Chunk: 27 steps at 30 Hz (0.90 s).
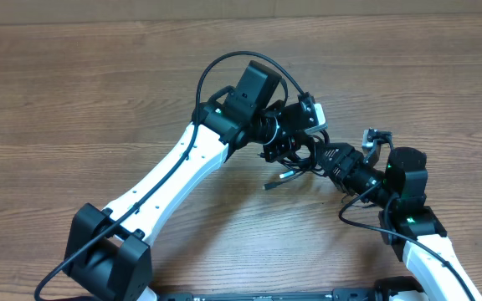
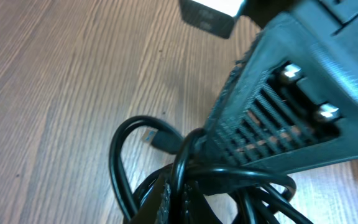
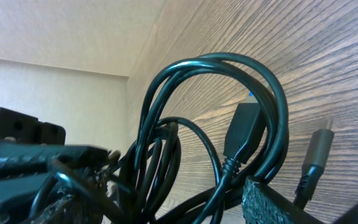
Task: Untangle cables
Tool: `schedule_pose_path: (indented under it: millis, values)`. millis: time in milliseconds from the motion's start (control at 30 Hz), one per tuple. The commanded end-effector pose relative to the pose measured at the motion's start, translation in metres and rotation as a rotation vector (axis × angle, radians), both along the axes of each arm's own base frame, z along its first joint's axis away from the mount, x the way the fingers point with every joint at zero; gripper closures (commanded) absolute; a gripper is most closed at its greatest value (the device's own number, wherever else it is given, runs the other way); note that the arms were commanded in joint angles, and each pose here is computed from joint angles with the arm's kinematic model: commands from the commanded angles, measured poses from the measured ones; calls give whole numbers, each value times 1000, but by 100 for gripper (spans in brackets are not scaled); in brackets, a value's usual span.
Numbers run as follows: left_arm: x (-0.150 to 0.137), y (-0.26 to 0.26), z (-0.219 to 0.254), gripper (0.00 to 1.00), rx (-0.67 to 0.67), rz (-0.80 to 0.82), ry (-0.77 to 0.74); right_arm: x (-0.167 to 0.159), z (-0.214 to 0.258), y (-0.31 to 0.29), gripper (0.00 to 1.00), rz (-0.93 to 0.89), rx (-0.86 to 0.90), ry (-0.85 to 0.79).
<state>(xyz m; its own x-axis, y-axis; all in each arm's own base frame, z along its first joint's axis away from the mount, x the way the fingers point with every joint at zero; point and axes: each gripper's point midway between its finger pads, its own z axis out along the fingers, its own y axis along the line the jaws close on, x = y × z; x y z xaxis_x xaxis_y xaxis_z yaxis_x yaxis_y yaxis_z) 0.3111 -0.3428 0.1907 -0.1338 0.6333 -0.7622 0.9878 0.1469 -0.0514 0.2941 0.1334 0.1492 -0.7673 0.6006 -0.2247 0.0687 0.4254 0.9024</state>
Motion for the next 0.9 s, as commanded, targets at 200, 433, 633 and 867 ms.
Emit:
schedule_pose_path:
  millis: [200, 433, 633, 867]
  values:
    - [-23, -15, 27, 96, -112, -96, 59, 5, 6, -1, 32, -17, -5, -15]
    - [4, 2, 6, 96, 37, 68, -5, 5, 6, -1, 32, -26, 12, 1]
    - [26, 22, -6, 96, 133, 285, 17, 5, 7, -1, 32, -26, 12, -2]
    - [29, 19, -3, 96, 98, 361, 81, 5, 7, -1, 32, -26, 12, -2]
